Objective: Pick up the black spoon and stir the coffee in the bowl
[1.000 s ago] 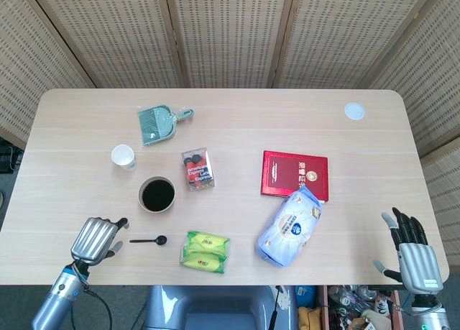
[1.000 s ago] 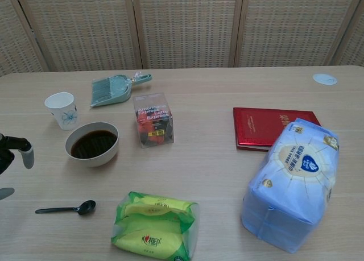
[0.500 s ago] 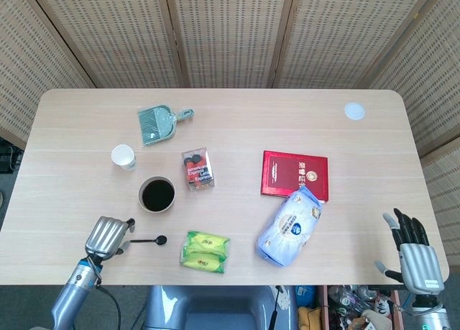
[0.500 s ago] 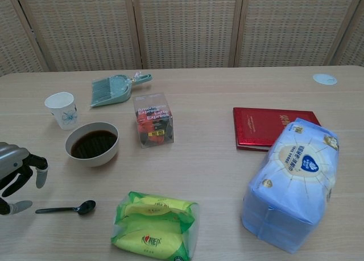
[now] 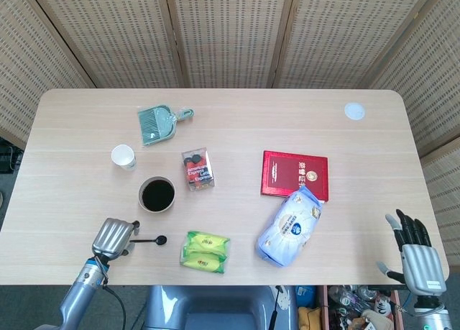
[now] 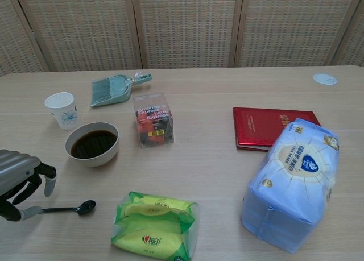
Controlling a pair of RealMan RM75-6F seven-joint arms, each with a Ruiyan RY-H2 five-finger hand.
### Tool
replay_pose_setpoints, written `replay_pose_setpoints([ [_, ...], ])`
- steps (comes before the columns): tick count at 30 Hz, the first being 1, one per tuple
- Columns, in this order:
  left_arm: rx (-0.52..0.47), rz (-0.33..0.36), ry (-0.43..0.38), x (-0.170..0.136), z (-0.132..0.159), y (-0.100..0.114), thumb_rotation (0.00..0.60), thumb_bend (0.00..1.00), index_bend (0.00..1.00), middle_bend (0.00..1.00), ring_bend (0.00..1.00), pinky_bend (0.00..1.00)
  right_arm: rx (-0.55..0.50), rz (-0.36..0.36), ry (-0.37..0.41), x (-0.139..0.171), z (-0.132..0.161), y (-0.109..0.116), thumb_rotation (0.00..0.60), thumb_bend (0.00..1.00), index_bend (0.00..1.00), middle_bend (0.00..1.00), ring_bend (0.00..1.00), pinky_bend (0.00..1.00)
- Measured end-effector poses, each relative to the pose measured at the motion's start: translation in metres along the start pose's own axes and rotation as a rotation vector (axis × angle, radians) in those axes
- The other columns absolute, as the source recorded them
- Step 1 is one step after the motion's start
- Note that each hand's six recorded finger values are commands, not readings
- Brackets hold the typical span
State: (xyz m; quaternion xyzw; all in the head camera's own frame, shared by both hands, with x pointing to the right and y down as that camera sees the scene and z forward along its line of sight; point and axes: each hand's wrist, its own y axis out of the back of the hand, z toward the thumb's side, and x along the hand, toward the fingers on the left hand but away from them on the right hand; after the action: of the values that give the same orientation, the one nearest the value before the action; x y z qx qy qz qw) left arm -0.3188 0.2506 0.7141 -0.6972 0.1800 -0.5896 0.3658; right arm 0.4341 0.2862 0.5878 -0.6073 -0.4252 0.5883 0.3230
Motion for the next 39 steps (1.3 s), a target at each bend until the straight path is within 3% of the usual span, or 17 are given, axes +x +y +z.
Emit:
replay_pose_setpoints([
  [39,-0.008,-0.08,0.033,0.012,0.005,-0.022,0.6,0.37,0.51,0.79,0.71,0.71,0.004,0.0,-0.024,0.005,-0.008,0.0,0.6,0.24,0.07,0.03,0.0,0.0],
])
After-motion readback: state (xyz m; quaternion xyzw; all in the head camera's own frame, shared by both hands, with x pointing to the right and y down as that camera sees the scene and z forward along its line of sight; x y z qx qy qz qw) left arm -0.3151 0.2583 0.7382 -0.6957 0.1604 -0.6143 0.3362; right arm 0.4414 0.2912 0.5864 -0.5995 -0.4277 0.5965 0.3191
